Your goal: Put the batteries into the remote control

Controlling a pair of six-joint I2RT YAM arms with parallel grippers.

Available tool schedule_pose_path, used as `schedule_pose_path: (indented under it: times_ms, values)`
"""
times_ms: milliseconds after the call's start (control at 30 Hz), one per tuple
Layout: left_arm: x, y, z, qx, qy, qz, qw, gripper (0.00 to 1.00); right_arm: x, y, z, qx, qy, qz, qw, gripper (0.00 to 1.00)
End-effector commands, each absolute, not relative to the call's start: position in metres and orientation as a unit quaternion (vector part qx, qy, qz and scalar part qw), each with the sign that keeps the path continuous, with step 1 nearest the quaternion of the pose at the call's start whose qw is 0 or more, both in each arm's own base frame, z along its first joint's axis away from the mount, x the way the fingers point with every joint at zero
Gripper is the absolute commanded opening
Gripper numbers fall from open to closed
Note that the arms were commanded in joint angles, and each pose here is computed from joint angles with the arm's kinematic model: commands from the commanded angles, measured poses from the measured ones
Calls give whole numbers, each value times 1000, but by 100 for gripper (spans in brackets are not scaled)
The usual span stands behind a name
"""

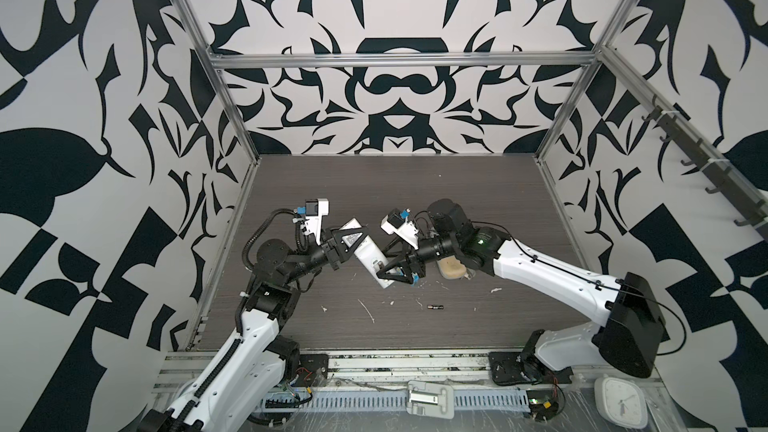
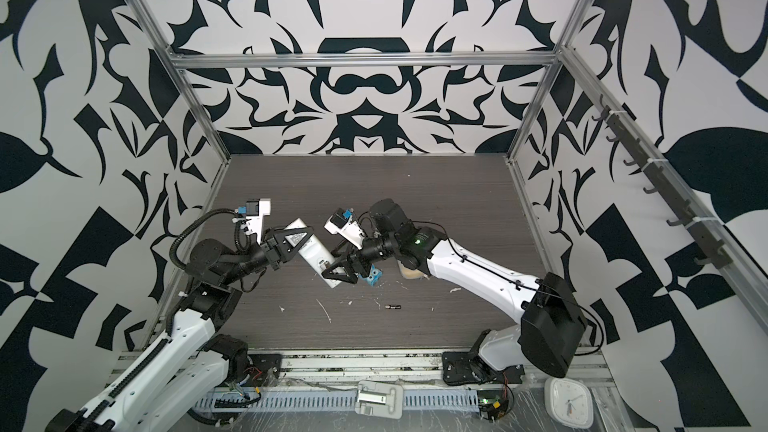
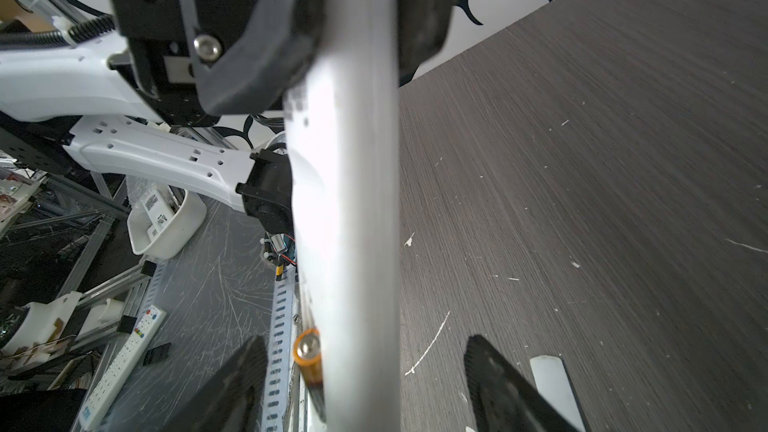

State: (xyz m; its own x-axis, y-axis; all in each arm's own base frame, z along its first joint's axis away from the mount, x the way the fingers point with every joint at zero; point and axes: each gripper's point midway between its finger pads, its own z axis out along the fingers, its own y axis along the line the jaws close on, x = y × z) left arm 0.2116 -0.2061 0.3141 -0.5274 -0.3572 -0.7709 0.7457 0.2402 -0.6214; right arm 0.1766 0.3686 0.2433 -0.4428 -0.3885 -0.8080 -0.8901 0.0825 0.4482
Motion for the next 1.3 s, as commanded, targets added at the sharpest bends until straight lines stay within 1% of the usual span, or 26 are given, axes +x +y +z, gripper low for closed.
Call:
schedule_pose_path:
  times_ms: [0,167,333,533,800,1267]
  values:
    - [209,-203,336,162,617,-599,483,0,174,367,263,-468,672,501,281,80]
    - [207,-203,336,163,616,-600,484,0,173,358,268,-480,670,483,296,78]
    - [206,-203,337,164,615,-601,483,0,179,351,263,-474,683,469,298,70]
    - [206,-203,337,164,615,-601,484,0,187,348,258,-468,695,456,299,66]
    - [206,-203,337,163,614,-602,484,0,194,350,250,-461,704,450,299,63]
    - [206,-202,336,162,614,-602,484,0,199,359,246,-453,704,465,289,61]
